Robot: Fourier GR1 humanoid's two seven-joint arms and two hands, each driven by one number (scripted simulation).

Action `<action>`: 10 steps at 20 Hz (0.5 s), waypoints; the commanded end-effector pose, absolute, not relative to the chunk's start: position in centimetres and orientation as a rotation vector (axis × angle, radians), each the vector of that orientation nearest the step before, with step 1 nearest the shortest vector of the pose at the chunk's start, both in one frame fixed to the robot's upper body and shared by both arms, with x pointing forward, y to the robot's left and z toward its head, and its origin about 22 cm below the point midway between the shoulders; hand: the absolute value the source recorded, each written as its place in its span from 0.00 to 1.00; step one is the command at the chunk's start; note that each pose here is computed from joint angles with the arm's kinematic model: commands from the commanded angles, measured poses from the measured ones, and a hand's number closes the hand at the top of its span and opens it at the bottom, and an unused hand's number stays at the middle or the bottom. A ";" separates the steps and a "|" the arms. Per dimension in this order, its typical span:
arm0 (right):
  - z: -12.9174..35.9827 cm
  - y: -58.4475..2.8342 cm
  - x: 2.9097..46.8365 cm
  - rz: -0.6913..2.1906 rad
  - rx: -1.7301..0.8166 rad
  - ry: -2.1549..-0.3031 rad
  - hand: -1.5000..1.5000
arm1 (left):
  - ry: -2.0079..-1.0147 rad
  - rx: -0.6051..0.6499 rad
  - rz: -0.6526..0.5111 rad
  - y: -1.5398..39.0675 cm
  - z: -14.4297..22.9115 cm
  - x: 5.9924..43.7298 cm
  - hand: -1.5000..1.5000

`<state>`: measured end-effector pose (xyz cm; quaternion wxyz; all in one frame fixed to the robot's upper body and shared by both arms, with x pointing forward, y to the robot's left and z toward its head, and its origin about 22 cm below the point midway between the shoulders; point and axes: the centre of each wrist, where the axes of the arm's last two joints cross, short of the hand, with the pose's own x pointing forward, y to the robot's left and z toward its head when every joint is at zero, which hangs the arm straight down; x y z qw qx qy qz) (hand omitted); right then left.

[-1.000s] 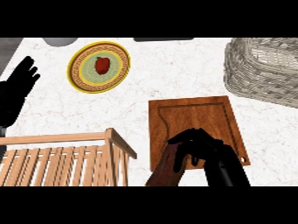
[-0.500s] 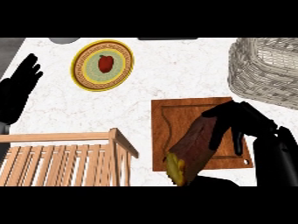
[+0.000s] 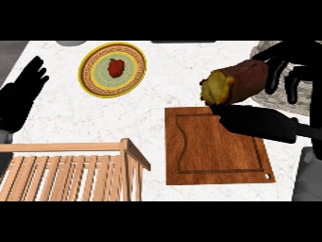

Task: Pick the sweet potato from the cutting board and place it in the basket

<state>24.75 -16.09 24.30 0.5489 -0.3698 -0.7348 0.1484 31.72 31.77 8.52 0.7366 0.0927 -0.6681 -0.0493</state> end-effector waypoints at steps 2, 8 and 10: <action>26.7 -20.4 28.6 0.285 -1.039 -1.660 1.00 | -1.380 0.177 -0.079 31.3 5.2 29.8 0.50; 24.5 -22.8 31.9 0.273 -1.094 -1.600 1.00 | -1.402 0.179 -0.069 30.1 4.4 30.2 0.50; 26.2 -25.4 32.0 0.267 -1.083 -1.614 1.00 | -1.383 0.194 -0.089 31.5 5.0 30.5 0.50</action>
